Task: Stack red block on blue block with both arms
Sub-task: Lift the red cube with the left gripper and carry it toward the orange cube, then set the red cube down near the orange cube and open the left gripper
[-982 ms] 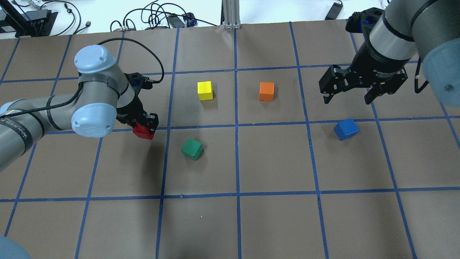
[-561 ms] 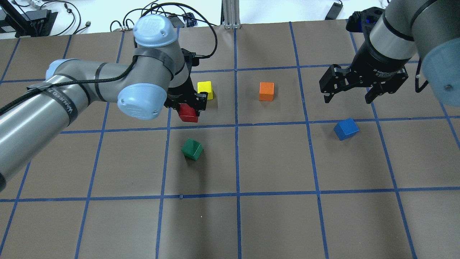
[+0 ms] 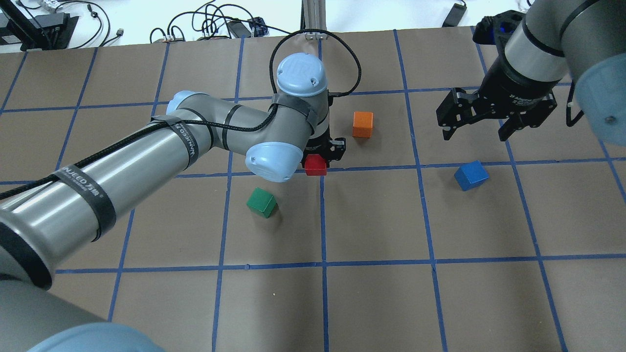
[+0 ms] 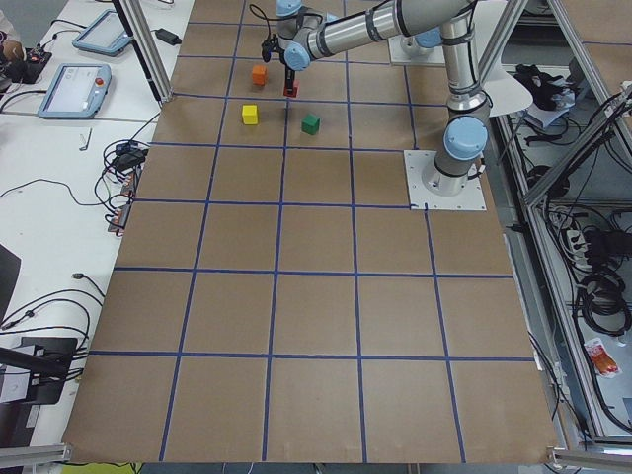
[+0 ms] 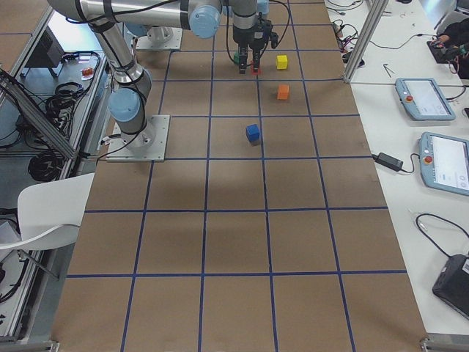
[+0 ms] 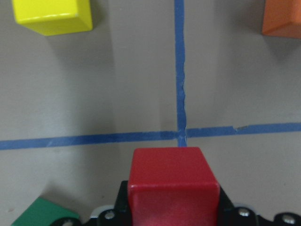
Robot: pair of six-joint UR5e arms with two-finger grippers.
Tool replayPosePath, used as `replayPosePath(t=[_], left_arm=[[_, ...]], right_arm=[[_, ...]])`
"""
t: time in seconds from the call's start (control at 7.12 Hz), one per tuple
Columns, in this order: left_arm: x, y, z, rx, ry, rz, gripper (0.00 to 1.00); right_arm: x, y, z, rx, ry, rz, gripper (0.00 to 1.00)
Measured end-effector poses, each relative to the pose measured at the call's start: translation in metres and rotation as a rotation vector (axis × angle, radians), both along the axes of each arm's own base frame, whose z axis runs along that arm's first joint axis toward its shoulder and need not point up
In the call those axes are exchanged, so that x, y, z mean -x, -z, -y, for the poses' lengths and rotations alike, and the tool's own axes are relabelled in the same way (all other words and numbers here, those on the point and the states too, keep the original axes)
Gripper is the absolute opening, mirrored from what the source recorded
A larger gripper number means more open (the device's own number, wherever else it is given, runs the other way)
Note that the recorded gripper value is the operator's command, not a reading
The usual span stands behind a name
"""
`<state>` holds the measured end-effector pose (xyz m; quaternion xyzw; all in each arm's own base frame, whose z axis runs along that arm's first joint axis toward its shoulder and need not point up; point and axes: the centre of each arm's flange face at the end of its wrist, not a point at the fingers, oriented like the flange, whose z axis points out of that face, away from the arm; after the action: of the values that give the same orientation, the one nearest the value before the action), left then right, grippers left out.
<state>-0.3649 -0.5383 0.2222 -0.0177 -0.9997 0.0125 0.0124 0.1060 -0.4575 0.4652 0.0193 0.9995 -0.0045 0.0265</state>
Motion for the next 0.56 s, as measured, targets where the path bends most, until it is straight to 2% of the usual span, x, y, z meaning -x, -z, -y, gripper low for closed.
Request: replayPosePath(t=[0.14, 0.28, 0.56], left_arm=[[0.004, 0.013, 0.005, 0.000, 0.000, 0.001, 0.89], [0.005, 0.022, 0.009, -0.001, 0.000, 0.001, 1.00], [0.007, 0.022, 0.012, 0.014, 0.006, -0.020, 1.00]], right_arm=[[0.001, -0.001, -0.001, -0.002, 0.001, -0.008, 1.00], [0.004, 0.000, -0.002, -0.007, -0.001, -0.027, 1.00], [0.006, 0.006, -0.005, -0.034, -0.019, -0.052, 1.00]])
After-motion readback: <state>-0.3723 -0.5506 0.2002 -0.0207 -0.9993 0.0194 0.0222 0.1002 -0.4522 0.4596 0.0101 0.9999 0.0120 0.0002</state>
